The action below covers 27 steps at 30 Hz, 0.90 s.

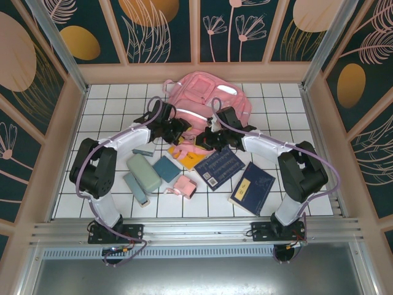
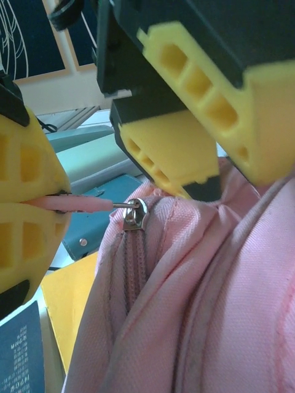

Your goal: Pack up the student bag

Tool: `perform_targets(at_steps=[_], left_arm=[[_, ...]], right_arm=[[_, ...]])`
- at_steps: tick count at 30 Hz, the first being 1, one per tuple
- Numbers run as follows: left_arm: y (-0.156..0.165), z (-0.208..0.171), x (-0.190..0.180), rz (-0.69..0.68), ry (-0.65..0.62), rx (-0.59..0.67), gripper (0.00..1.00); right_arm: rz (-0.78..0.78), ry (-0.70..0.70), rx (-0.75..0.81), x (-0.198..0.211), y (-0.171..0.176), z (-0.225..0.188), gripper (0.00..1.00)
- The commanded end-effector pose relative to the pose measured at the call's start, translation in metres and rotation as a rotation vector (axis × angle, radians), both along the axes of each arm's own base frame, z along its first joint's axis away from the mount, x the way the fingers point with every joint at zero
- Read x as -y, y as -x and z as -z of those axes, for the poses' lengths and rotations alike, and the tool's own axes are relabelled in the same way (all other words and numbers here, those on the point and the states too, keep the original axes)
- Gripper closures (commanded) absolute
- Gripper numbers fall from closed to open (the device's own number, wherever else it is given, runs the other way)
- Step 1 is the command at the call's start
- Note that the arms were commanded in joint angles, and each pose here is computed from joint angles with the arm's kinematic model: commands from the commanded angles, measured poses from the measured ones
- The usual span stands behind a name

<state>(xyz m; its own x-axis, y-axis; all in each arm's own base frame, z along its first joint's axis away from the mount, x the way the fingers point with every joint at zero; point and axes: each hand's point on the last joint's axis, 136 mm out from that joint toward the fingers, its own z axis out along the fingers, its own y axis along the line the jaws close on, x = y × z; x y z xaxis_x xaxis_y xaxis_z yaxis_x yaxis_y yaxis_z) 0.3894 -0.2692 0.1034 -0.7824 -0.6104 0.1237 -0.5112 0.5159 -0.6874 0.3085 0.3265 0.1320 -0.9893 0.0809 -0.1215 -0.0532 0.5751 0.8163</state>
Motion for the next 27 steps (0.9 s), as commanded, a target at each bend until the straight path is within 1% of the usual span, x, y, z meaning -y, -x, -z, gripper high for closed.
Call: perform_targets(at_steps=[1, 5, 7, 8, 14, 21, 25, 27], left_arm=[[-0.018, -0.002, 0.011, -0.004, 0.014, 0.038, 0.64], [-0.030, -0.013, 0.008, -0.015, -0.018, 0.093, 0.87], [-0.034, -0.018, 0.007, -0.020, -0.031, 0.112, 0.98], [-0.034, -0.021, 0.006, -0.021, -0.034, 0.118, 1.00], [-0.039, -0.038, -0.004, -0.051, -0.068, 0.164, 1.00], [-0.045, -0.040, -0.025, -0.093, -0.113, 0.171, 1.00], [-0.047, -0.046, -0.032, -0.105, -0.128, 0.193, 1.00], [-0.047, -0.049, -0.030, -0.094, -0.126, 0.205, 1.00]], right_arm=[[-0.083, -0.146, 0.109, -0.026, 0.004, -0.041, 1.00], [-0.091, -0.160, 0.124, -0.027, 0.007, -0.044, 1.00], [-0.084, -0.141, 0.135, -0.024, 0.007, -0.040, 1.00], [-0.078, -0.124, 0.138, -0.022, 0.006, -0.038, 1.00], [0.011, -0.021, 0.103, 0.008, -0.003, -0.009, 1.00], [0.068, 0.116, 0.099, 0.040, -0.004, 0.015, 1.00], [0.114, 0.170, 0.092, 0.061, -0.009, 0.025, 1.00], [0.121, 0.172, 0.084, 0.066, -0.009, 0.028, 1.00]])
